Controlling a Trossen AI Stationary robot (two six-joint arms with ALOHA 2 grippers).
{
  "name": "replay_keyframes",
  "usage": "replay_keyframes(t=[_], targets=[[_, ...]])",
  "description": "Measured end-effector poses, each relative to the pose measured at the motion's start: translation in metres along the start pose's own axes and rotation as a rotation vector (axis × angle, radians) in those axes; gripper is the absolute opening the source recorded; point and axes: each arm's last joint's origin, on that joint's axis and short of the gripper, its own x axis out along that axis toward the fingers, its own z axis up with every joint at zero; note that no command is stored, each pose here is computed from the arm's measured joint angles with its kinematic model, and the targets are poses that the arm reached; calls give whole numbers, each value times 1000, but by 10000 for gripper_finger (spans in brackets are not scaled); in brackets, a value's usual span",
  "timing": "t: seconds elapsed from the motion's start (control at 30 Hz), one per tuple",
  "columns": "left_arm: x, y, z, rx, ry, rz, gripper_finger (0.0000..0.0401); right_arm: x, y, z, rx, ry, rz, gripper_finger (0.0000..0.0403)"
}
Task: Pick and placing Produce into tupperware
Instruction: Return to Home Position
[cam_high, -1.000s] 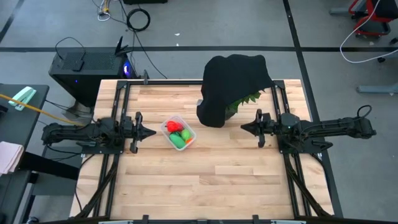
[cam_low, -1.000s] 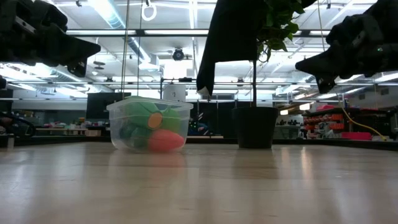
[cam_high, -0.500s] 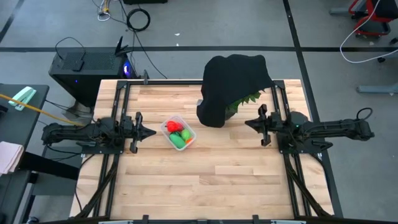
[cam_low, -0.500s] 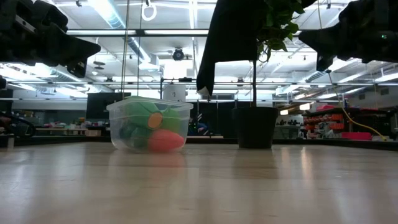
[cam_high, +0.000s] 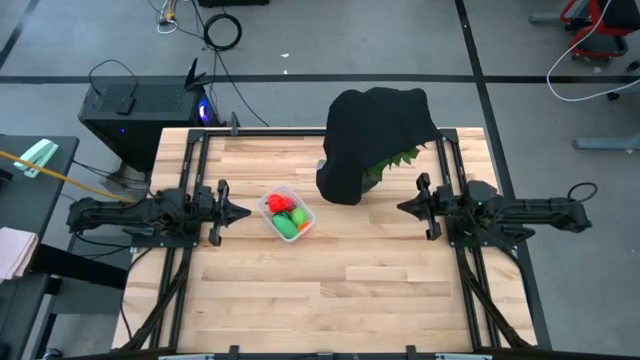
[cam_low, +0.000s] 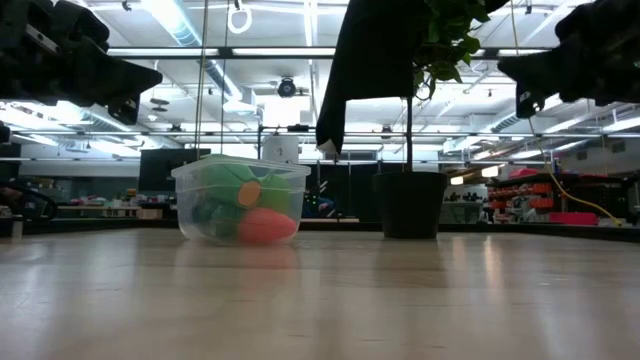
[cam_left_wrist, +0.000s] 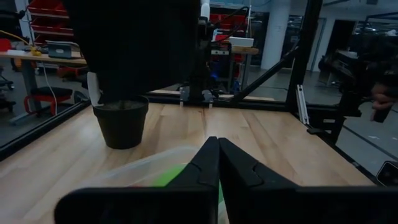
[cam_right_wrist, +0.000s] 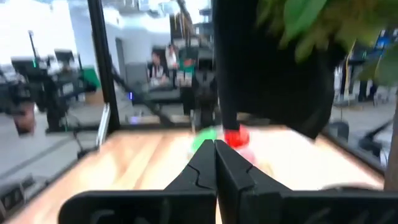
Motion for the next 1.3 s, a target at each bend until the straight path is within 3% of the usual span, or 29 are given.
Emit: replay_keyframes(t=[0.2,0.37,0.8,1.07,1.3], targets=[[0,0,0,7,2,2,8,-4,1,-7,-13,68,13,0],[0,0,-1,83,7,6,11,-4,1,-7,-27,67,31,0],[0,3,-1,83,7,27,5,-4,1,-9,-34,86,12,0],[0,3,0,79,5,35,47,-4,0,-11,-32,113,-21,8],[0,3,0,79,5,34,61,-4,0,-12,-36,115,-23,5]])
